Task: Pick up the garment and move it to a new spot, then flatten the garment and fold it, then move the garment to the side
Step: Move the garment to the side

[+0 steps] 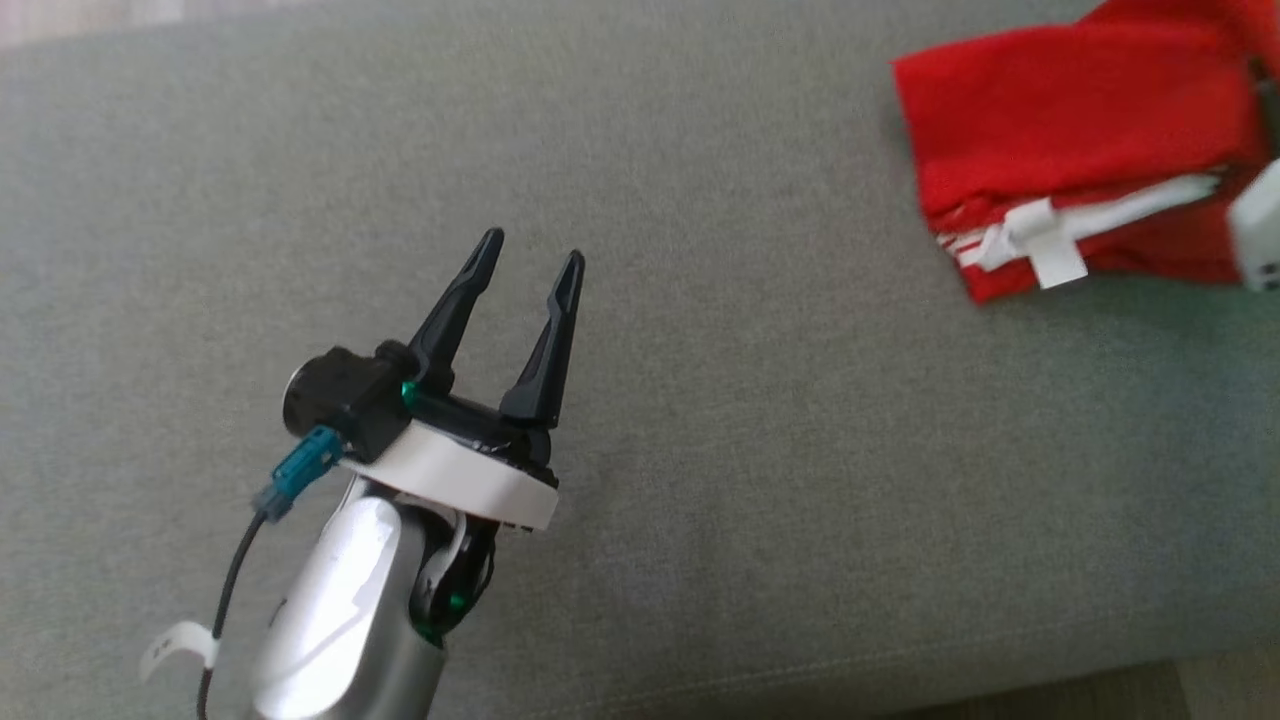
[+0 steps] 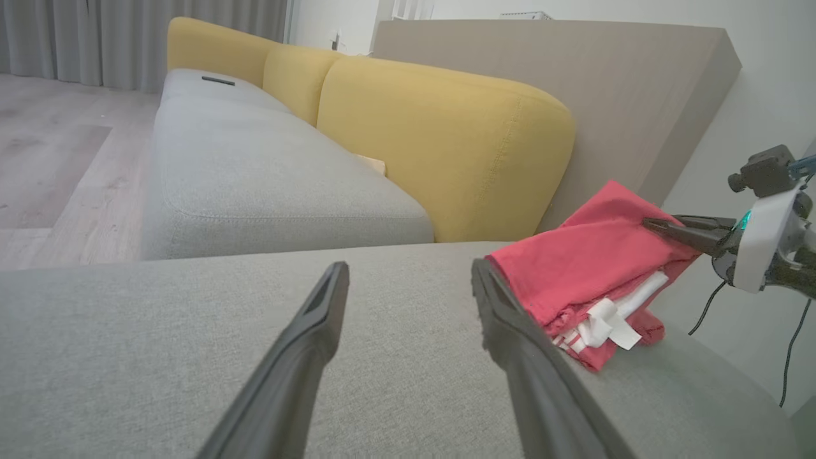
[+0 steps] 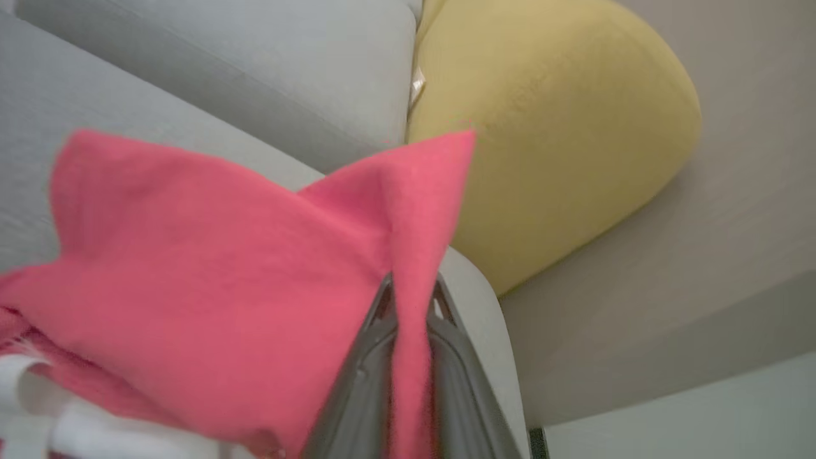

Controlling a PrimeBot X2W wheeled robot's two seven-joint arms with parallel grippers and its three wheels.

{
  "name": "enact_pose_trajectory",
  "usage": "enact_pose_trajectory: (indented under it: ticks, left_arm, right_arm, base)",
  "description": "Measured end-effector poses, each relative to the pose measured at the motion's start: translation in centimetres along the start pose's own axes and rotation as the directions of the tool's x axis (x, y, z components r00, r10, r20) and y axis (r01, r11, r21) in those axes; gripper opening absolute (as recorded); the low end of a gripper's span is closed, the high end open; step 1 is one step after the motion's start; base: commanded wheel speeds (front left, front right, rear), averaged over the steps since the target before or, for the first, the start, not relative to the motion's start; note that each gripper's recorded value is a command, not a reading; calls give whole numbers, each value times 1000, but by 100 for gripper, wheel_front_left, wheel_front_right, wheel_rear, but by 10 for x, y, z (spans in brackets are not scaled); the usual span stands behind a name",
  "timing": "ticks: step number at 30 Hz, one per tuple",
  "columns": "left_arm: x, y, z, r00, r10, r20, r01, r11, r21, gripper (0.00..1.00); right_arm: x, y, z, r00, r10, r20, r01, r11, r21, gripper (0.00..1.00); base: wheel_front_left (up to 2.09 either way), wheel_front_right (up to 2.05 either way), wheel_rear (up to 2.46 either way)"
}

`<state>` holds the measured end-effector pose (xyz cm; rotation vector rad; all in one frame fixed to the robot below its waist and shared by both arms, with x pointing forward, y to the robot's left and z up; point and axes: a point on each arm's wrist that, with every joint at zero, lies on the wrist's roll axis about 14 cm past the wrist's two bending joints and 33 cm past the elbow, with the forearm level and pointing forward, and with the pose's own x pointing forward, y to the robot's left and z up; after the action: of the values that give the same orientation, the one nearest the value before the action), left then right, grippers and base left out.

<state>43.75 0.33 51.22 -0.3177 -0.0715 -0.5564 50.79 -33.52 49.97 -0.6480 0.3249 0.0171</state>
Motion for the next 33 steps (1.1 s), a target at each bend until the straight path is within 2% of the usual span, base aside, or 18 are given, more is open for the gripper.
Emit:
enact_pose_trajectory:
  ticks: [11, 17, 18, 19, 28, 31, 33]
  left_arm:
    - [18, 17, -26, 999, 4, -39, -5, 1000, -27, 100]
    - [16, 27, -40, 997, 21, -69, -23, 999, -35, 100]
    - [17, 28, -41, 997, 22, -71, -25, 999, -36, 100]
    - [18, 29, -41, 997, 23, -71, -26, 999, -36, 100]
    - [20, 31, -24, 999, 29, -35, -29, 1000, -10, 100]
    - [18, 29, -10, 999, 32, -8, -32, 999, 6, 100]
    - [11, 28, 4, 999, 44, 18, -45, 999, 22, 100]
  right_arm:
    - [14, -22, -58, 982, -59, -181, 63, 998, 17, 0]
    - [22, -26, -73, 968, -87, -233, 98, 995, 36, 0]
    - [23, -28, -74, 967, -94, -235, 108, 993, 46, 40]
    - [24, -29, -74, 967, -100, -233, 114, 992, 49, 100]
    - [28, -20, -44, 982, -114, -151, 132, 985, 115, 100]
    - [24, -14, -20, 990, -112, -81, 123, 982, 145, 100]
    - [18, -2, 14, 994, -107, 23, 99, 970, 223, 100]
  base:
    - [0, 0, 0]
    - [0, 0, 0]
    - [0, 0, 0]
    - [0, 0, 0]
    - [0, 0, 0]
    - [0, 0, 0]
    - [0, 0, 0]
